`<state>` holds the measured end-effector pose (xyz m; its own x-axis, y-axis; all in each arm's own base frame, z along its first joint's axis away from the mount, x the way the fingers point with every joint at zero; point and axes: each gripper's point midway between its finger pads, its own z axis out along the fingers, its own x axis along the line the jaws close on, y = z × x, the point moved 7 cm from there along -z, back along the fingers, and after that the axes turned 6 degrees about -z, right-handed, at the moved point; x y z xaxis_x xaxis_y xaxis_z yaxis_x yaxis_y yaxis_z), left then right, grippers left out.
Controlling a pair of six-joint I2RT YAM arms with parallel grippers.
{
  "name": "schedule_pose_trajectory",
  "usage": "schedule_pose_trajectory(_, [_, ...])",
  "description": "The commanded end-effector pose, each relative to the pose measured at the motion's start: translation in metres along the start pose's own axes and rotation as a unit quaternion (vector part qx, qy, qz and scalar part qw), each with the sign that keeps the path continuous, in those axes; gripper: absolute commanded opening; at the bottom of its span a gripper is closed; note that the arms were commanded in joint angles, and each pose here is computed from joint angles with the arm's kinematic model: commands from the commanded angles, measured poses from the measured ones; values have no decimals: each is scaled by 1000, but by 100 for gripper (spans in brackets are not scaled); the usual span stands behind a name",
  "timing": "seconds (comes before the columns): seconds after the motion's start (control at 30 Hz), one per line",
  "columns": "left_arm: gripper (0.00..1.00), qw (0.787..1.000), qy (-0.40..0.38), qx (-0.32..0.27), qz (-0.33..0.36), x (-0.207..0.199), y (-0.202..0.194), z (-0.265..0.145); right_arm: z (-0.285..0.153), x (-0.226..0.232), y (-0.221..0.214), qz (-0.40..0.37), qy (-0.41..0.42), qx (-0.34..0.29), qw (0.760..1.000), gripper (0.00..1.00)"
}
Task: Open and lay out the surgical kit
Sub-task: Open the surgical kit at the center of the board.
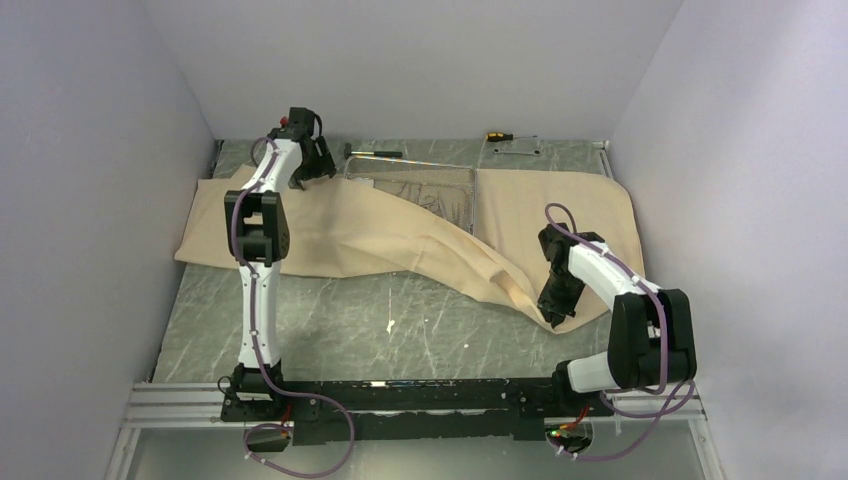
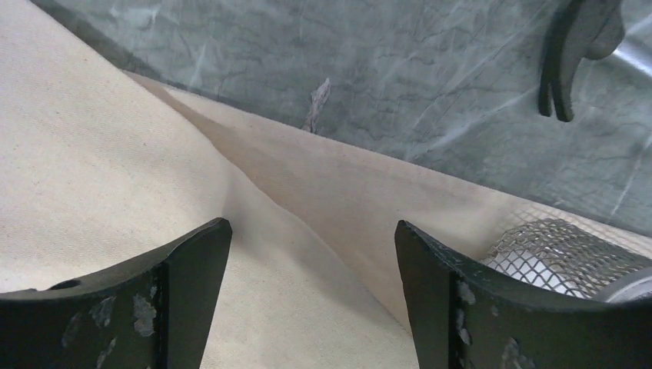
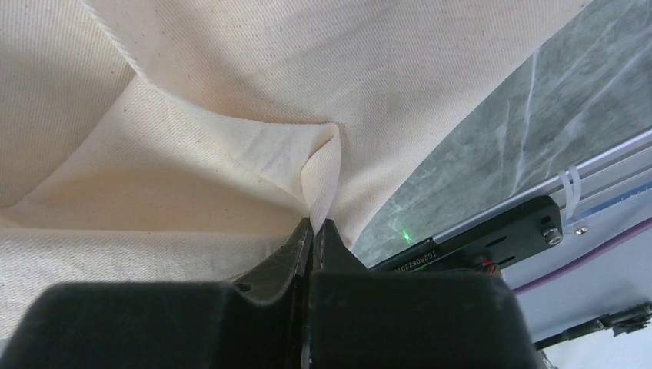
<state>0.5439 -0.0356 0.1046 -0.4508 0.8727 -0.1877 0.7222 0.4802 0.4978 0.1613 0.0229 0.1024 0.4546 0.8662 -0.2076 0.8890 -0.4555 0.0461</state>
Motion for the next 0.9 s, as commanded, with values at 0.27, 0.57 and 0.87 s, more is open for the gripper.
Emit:
schedule_pose_trajectory(0.27, [45,997,75,-10,16,11,-1,-6,-6,0,4,5,-2,-9,1000,0])
schedule_pose_trajectory(0.57, [0,995,93,-24,41,20,9,-55,-8,-1,7,18,-7,-18,1000,0])
schedule_pose_trajectory(0.87, [0,990,136,-15,31,69,-25,-154,-4,-4,19,89,-26,-36,995,0])
